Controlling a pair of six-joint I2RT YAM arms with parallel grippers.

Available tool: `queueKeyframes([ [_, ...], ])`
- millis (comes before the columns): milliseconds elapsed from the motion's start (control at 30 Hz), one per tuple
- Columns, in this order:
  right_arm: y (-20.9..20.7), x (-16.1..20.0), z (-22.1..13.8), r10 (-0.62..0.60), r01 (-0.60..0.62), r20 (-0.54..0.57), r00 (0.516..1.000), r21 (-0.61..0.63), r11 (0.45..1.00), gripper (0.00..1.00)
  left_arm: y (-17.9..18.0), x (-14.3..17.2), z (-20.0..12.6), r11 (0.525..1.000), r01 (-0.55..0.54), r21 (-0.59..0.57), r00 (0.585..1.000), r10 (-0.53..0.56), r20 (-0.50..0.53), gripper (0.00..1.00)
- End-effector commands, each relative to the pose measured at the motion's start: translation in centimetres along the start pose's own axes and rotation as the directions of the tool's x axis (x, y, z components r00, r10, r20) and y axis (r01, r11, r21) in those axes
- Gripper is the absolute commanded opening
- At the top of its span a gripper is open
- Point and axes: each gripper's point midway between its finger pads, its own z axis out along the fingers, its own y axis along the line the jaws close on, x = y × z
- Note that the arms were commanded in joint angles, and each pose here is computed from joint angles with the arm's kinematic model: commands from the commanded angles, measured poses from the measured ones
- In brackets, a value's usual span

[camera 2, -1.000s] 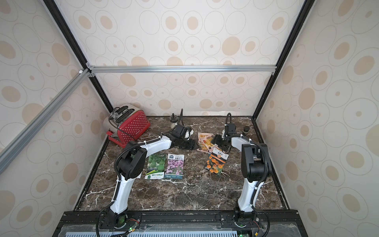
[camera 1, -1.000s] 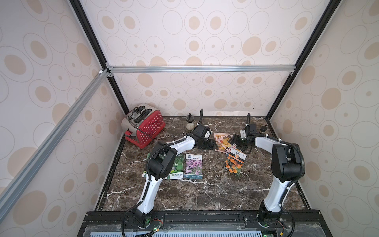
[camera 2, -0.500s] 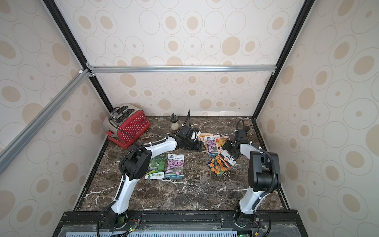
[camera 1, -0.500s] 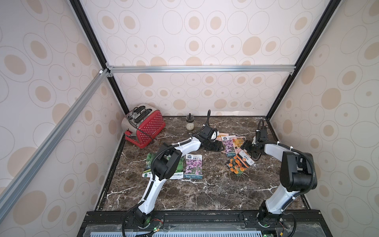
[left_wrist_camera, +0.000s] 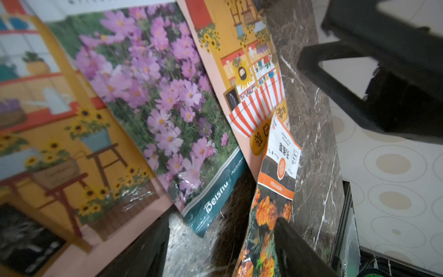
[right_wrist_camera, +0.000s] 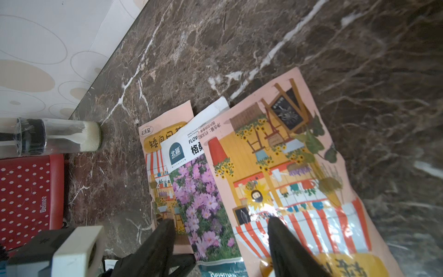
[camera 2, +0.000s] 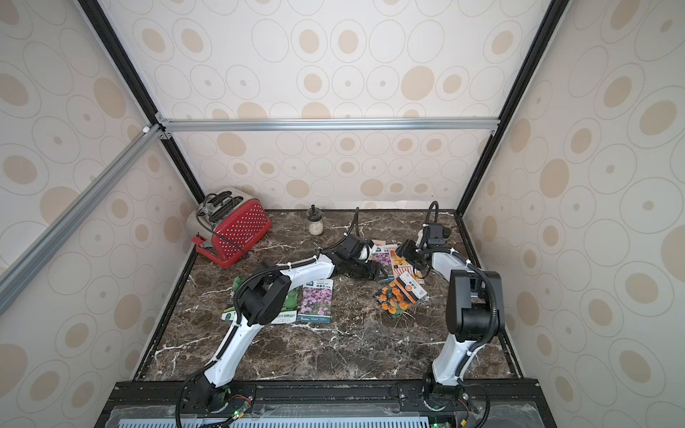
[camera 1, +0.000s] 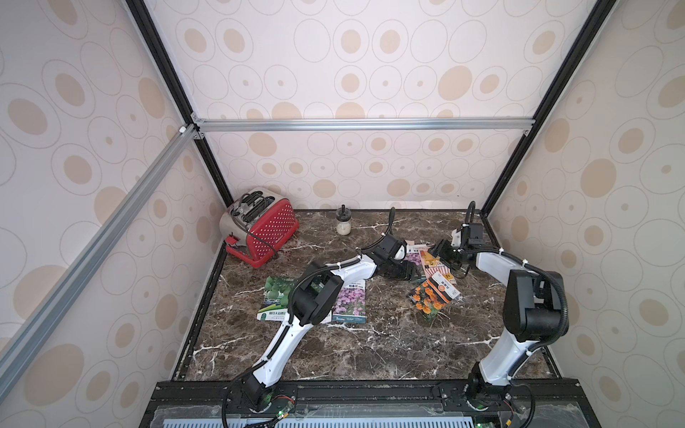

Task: Arrange the seed packets in a row
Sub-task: Pick up the seed packet from the center of the board.

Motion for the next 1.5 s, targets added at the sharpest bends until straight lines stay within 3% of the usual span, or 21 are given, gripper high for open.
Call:
queueKeyframes([
  [0,1.2,-1.1,1.2,-0.025,0.025,-0.004,1.000,-0.047,0.999,0.63,-0.5,-1.5,0.5,1.000,0.013,0.021,0.999,-0.014,0.035,0.70],
  [333,0.3,1.7,6.3,0.022,-0.023,-0.104,0.994,-0.017,1.000,0.59,0.2,-0.8,1.7,0.999,0.048,0.014,0.999,-0.048,0.019,0.70],
  [600,-0.8,4.1,7.4,0.107,-0.109,-0.151,0.983,-0.005,0.994,0.57,1.0,0.4,1.9,0.998,0.064,-0.007,0.998,-0.064,-0.001,0.67],
  [700,-0.7,4.3,7.1,0.112,-0.115,-0.151,0.982,-0.014,0.993,0.57,1.2,0.5,2.2,0.998,0.067,-0.010,0.998,-0.067,-0.003,0.57],
  [867,-0.3,4.5,6.5,0.108,-0.115,-0.147,0.983,-0.037,0.993,0.56,1.1,0.0,2.3,0.998,0.055,-0.020,0.998,-0.055,0.010,0.25],
  [1067,0.2,5.0,4.1,0.080,-0.086,-0.108,0.991,-0.053,0.995,0.56,0.5,-1.4,1.9,0.999,0.025,-0.034,0.999,-0.024,0.034,0.00],
  [1267,2.1,3.5,-1.0,-0.012,0.011,-0.016,1.000,-0.054,0.998,0.59,-2.3,-3.8,-0.4,0.999,-0.044,-0.026,0.996,0.046,0.074,0.00],
  [1467,4.5,1.6,-6.7,-0.096,0.104,0.117,0.988,-0.056,0.993,0.61,-5.3,-5.6,-4.7,0.987,-0.152,-0.058,0.982,0.157,0.104,0.00],
])
